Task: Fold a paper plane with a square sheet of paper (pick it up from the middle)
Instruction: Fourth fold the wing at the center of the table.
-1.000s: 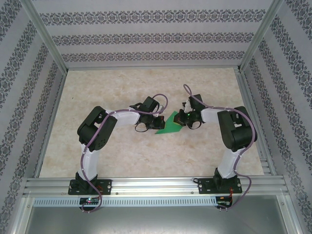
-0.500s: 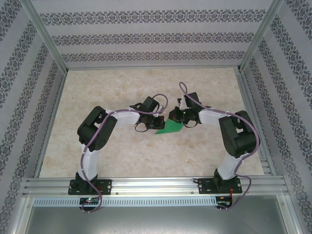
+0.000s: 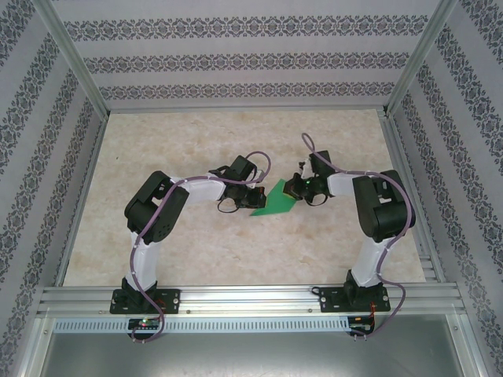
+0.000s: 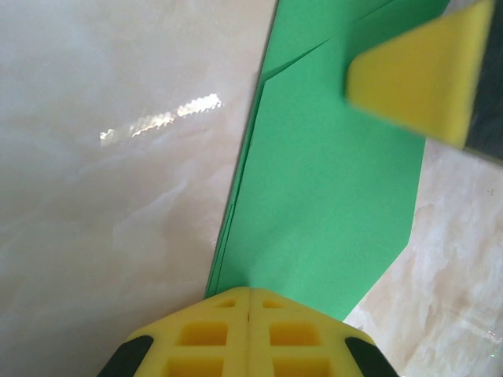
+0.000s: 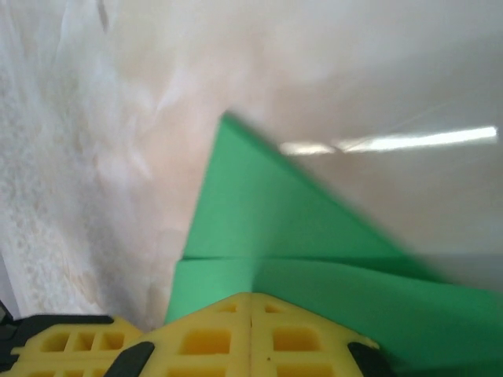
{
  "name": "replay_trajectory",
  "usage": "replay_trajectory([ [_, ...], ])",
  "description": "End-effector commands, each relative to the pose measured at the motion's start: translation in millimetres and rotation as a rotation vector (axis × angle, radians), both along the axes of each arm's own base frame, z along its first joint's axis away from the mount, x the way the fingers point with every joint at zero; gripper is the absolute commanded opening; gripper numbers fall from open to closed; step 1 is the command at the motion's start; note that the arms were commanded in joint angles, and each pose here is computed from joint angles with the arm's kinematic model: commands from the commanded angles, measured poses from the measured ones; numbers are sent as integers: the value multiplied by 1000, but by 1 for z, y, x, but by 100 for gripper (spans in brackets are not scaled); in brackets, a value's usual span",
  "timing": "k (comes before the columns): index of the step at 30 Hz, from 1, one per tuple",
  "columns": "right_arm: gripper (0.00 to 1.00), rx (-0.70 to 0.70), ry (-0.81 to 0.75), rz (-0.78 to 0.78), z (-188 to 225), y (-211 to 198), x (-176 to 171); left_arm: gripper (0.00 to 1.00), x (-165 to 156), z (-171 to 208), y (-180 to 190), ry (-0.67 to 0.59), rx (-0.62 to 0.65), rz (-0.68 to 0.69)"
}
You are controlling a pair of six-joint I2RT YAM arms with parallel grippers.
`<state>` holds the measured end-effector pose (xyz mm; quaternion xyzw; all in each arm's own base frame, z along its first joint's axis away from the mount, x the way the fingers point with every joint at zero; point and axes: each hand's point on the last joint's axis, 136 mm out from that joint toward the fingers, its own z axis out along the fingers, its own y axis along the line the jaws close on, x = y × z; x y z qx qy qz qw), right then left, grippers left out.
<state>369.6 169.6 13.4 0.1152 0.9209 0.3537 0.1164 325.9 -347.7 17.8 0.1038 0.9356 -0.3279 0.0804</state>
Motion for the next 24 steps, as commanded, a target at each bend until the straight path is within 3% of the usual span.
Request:
replay_trajectory([
  [1, 2, -94, 9, -105, -13, -45, 12, 0, -38, -64, 49, 172, 226, 35],
  [7, 2, -85, -54, -176, 5, -66, 28, 0, -38, -63, 48, 170, 223, 35],
  [13, 3, -32, -196, -168, 61, -57, 35, 0, -37, -61, 47, 165, 220, 34],
  [17, 4, -16, -224, -105, 78, -31, 21, 0, -35, -60, 46, 161, 213, 35],
  [24, 4, 32, -108, 32, 44, 37, -18, 0, -33, -57, 44, 156, 208, 33],
])
